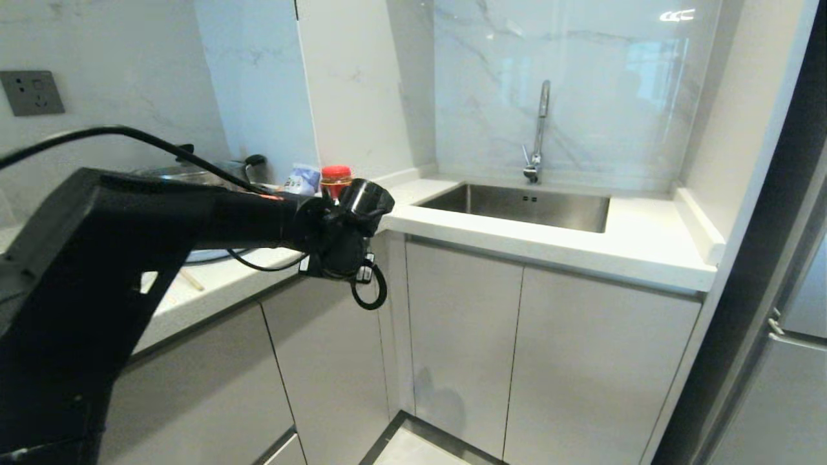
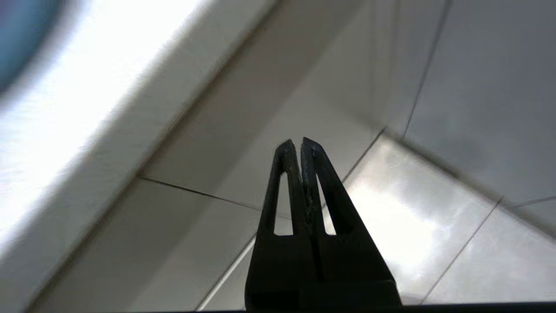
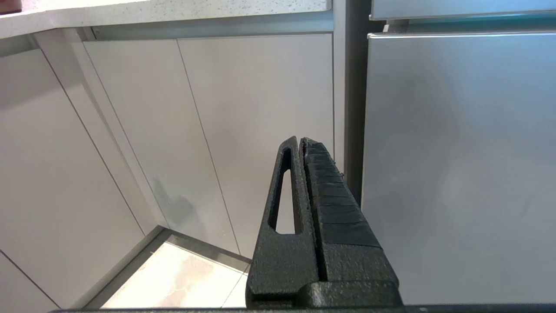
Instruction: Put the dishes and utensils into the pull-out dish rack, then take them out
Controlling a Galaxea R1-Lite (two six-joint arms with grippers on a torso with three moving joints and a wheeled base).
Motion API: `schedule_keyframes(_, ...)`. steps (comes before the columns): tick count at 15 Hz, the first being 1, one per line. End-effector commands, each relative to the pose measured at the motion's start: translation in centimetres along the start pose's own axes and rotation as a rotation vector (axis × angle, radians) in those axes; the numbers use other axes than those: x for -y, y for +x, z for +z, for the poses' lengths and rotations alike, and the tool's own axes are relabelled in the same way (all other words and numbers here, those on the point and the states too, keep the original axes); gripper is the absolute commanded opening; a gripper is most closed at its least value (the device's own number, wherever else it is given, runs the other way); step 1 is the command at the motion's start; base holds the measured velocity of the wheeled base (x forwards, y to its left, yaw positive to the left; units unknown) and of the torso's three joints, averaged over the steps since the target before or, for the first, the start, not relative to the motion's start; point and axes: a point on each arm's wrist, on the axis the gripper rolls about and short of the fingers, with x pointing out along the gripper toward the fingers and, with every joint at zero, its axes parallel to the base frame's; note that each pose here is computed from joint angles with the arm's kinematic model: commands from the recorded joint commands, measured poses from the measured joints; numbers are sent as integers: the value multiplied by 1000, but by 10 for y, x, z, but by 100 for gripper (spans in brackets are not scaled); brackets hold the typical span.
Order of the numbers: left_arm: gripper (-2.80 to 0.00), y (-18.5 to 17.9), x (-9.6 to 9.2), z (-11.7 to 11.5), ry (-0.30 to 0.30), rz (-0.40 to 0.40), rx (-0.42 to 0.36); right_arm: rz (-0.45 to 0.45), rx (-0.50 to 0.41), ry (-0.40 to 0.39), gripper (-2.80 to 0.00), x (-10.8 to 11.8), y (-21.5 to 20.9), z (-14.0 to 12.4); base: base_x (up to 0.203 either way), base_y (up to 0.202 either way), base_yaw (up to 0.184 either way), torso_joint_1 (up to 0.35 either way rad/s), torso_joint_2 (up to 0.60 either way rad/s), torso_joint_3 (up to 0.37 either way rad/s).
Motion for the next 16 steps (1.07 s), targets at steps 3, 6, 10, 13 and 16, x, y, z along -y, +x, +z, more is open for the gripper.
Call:
schedule_keyframes(3,-280,-134,-87,25,-170,-114,245,0,5,1,-280,0,0,0,0,0,0,0,0,0)
schedule_keyframes(6,-280,-218,-166,12,-264,-236,424,0,5,1,-280,0,0,0,0,0,0,0,0,0)
schedule_keyframes(10,-280,-297,-274,-51,-259,-273,683,0,5,1,-280,0,0,0,0,0,0,0,0,0)
schedule_keyframes(13,-280,-355,-316,-115,-273,-187,880,0,5,1,-280,0,0,0,0,0,0,0,0,0)
schedule_keyframes(16,-280,-384,-321,-182,-179,-65,982,1,4,1,-280,0,0,0,0,0,0,0,0,0)
